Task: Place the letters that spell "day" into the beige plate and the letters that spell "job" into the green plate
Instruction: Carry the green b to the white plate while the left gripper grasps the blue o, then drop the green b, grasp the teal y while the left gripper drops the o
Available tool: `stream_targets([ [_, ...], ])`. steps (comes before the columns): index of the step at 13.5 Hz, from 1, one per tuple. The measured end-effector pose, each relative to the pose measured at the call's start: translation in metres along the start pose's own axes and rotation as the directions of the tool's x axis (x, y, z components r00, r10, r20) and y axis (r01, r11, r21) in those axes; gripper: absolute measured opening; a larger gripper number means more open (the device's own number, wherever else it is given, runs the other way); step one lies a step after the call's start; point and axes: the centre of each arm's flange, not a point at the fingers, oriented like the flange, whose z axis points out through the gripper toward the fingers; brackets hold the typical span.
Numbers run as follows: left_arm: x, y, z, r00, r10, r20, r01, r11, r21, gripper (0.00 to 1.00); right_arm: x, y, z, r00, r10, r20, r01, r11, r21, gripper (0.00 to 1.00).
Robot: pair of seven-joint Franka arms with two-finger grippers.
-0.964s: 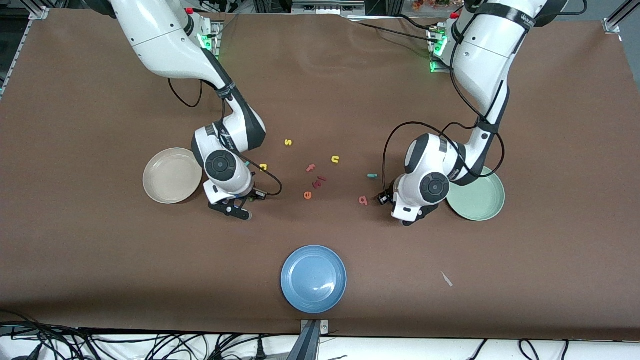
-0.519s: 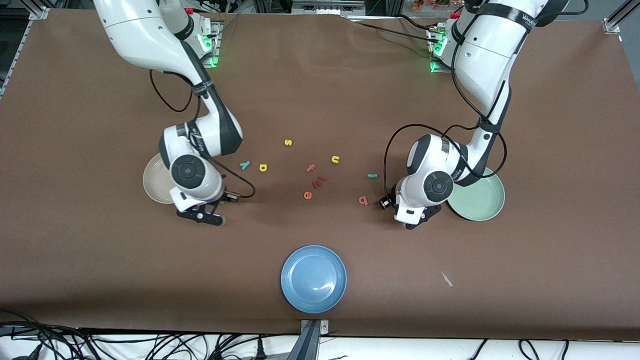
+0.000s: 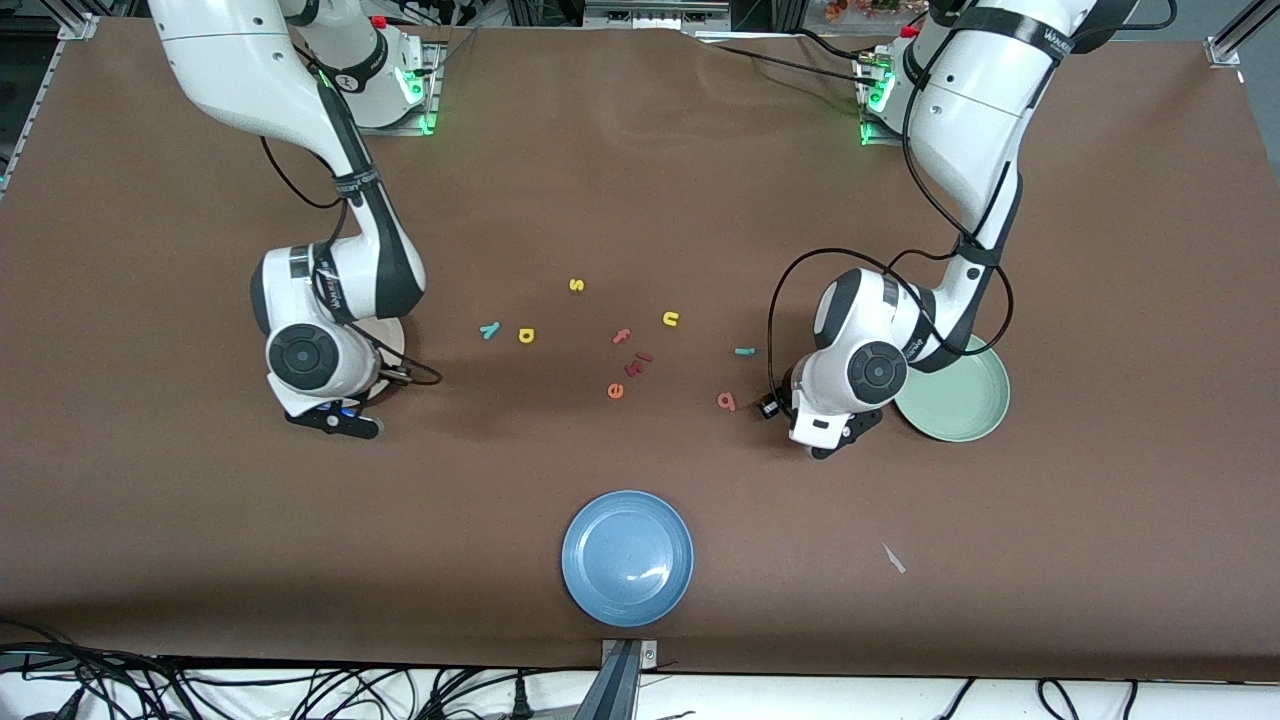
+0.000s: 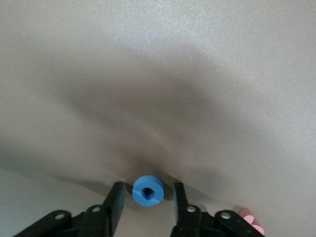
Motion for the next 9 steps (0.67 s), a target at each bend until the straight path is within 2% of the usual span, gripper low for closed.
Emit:
stream_targets([
  [1, 0.0, 0.0, -0.001, 1.0, 0.0, -0.001, 0.0, 1.0, -0.001, 0.28, -0.004, 0.009, 0.006, 1.0, 0.002, 0.013, -0.002, 1.0, -0.004, 0.26],
  [2, 0.0, 0.0, -0.001, 1.0, 0.0, 0.0, 0.0, 1.0, -0.001, 0.25, -0.008, 0.014, 0.012, 1.0, 0.004, 0.023, -0.004, 1.0, -0.006, 0.26],
  [5, 0.003, -0.001, -0.004, 1.0, -0.004, -0.004, 0.004, 1.0, -0.004, 0.25, -0.015, 0.019, 0.025, 0.999, 0.007, 0.042, -0.007, 1.0, -0.013, 0.26],
  [7, 0.02, -0.011, -0.028, 1.0, 0.005, -0.015, -0.005, 1.0, -0.019, 0.25, -0.016, 0.022, 0.029, 0.999, 0.011, 0.047, -0.01, 1.0, -0.015, 0.41],
  [9, 0.042, -0.039, -0.076, 0.999, 0.039, 0.02, -0.039, 0.999, -0.006, 0.25, -0.016, 0.021, 0.027, 0.999, 0.011, 0.044, -0.011, 1.0, -0.013, 0.64],
])
